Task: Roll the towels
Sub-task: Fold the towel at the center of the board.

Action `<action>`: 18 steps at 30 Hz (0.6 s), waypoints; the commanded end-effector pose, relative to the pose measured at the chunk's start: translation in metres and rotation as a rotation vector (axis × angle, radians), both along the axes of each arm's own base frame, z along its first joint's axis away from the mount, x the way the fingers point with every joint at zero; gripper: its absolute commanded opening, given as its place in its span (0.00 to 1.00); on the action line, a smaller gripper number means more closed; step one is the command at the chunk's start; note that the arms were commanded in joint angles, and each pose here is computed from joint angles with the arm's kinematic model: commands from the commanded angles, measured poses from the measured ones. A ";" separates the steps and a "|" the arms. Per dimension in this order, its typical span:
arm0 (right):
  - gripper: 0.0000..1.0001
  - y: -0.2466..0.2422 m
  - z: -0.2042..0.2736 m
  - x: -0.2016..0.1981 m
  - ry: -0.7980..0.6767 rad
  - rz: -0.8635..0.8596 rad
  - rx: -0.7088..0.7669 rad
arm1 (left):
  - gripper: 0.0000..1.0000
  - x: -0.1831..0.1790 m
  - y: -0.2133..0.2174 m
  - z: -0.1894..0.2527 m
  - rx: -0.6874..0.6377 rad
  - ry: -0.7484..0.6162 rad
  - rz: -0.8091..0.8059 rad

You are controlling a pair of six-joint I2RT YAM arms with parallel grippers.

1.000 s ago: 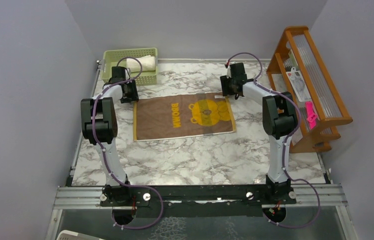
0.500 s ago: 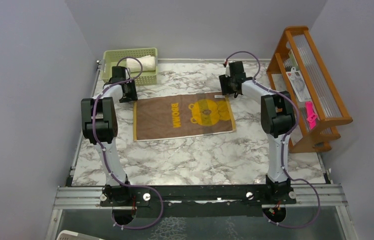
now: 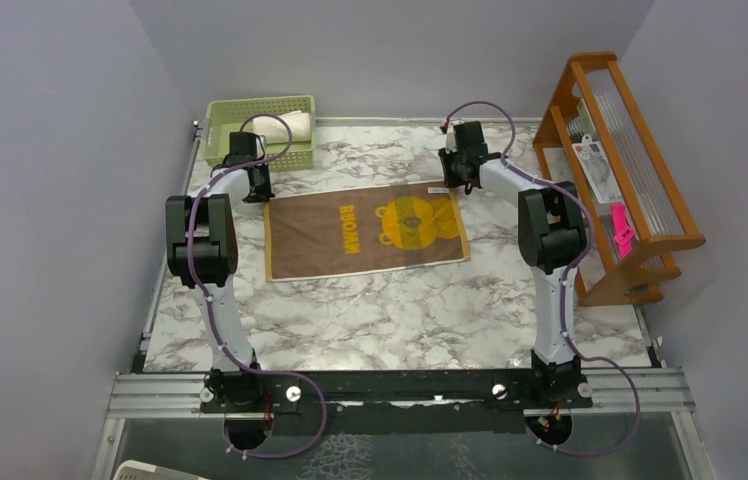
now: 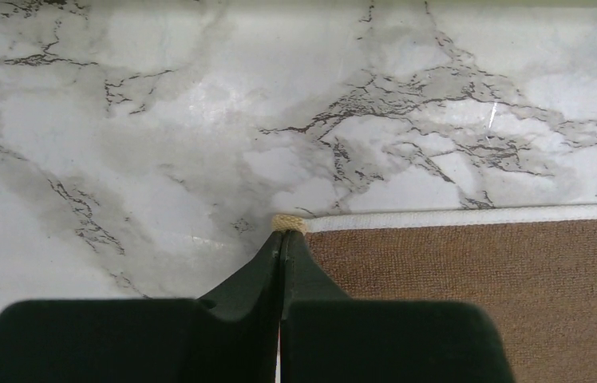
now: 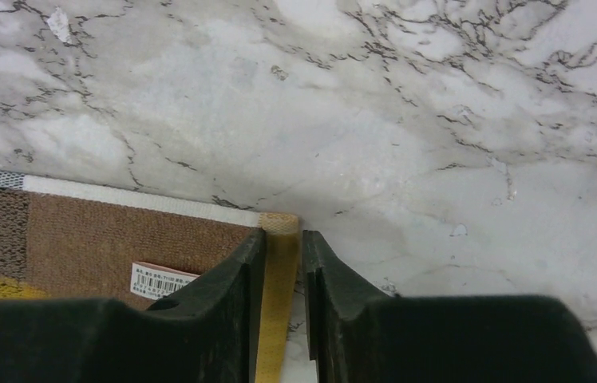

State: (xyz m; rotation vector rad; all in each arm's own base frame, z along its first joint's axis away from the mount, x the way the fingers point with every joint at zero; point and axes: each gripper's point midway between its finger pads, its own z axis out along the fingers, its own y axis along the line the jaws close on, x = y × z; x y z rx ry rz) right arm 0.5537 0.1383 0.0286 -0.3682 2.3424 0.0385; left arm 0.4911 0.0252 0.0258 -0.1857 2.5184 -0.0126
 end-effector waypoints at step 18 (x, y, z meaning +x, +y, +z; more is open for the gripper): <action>0.00 0.020 0.078 -0.001 -0.059 0.055 0.344 | 0.00 0.032 -0.027 0.083 -0.129 -0.253 -0.092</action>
